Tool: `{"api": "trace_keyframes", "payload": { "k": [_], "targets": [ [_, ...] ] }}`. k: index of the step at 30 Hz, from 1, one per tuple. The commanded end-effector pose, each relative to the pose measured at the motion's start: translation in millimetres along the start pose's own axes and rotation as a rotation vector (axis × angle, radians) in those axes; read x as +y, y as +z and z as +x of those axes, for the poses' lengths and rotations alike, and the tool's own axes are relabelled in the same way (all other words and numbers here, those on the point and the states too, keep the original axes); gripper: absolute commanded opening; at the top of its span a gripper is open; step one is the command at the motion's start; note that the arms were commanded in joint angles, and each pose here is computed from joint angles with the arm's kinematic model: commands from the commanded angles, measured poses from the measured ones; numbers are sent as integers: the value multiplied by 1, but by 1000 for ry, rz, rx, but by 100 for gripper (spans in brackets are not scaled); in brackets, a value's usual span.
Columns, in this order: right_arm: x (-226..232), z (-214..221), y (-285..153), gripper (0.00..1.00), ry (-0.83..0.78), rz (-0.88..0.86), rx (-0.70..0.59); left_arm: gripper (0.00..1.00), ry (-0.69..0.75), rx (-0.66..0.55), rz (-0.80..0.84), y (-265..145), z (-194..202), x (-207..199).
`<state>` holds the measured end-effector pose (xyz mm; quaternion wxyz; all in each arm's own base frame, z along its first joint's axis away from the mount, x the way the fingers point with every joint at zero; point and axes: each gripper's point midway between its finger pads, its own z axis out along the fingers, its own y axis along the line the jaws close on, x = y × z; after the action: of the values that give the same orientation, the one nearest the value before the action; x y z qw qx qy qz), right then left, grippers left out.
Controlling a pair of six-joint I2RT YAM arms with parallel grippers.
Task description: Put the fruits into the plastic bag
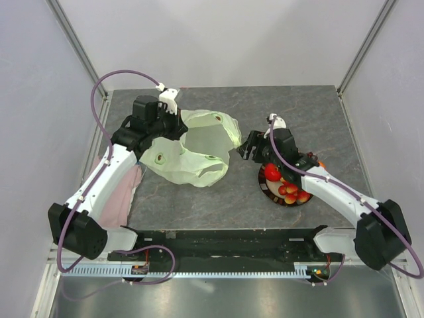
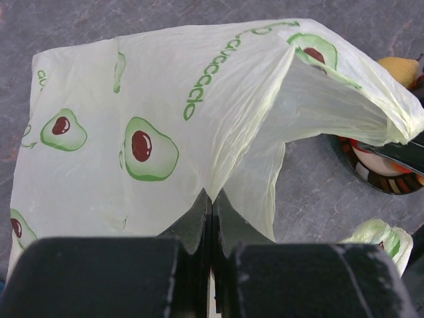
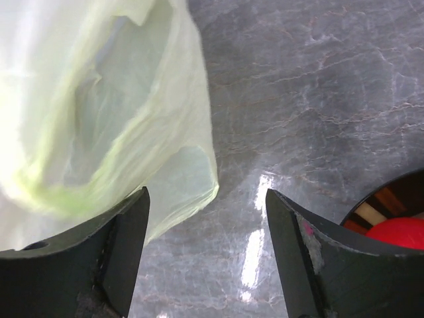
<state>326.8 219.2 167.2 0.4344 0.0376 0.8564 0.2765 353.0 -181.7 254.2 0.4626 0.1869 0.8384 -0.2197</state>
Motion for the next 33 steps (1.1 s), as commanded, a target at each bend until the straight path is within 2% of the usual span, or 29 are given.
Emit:
{"api": "trace_keyframes", "payload": {
  "k": [1,5,12,13,15,16,17,19,21,29,31,33],
  "targets": [
    [29,-14,-33,80,-42,-152,-57,2,11,-52,-40,-2,-12,7],
    [34,-22,-61,81,-69,-181,-93,2,7,-48,-40,-1,-11,7],
    [26,-41,-86,80,-68,-90,-142,2,12,-50,-49,-2,-12,8],
    [8,-43,-88,80,-50,14,-148,2,11,-48,-48,-2,-11,8],
    [0,-64,-100,77,-37,116,-189,2,14,-51,-49,-3,-12,8],
    [-23,-62,-104,77,-54,246,-171,2,13,-50,-48,-2,-11,8],
    [-25,-78,-114,77,-64,292,-203,2,12,-50,-48,-2,-11,8],
    [-46,-79,-123,77,-116,419,-183,2,10,-47,-45,-2,-10,8],
    [-63,-97,-138,77,-127,535,-231,2,6,-49,-36,-2,-11,6],
    [-121,-101,-156,77,-18,716,-241,2,6,-53,-32,-3,-12,5],
    [-129,-96,-156,74,16,712,-224,1,5,-55,-29,-4,-13,4],
    [-142,-90,-156,67,58,715,-210,2,1,-55,-21,-4,-13,2]
  ]
}}
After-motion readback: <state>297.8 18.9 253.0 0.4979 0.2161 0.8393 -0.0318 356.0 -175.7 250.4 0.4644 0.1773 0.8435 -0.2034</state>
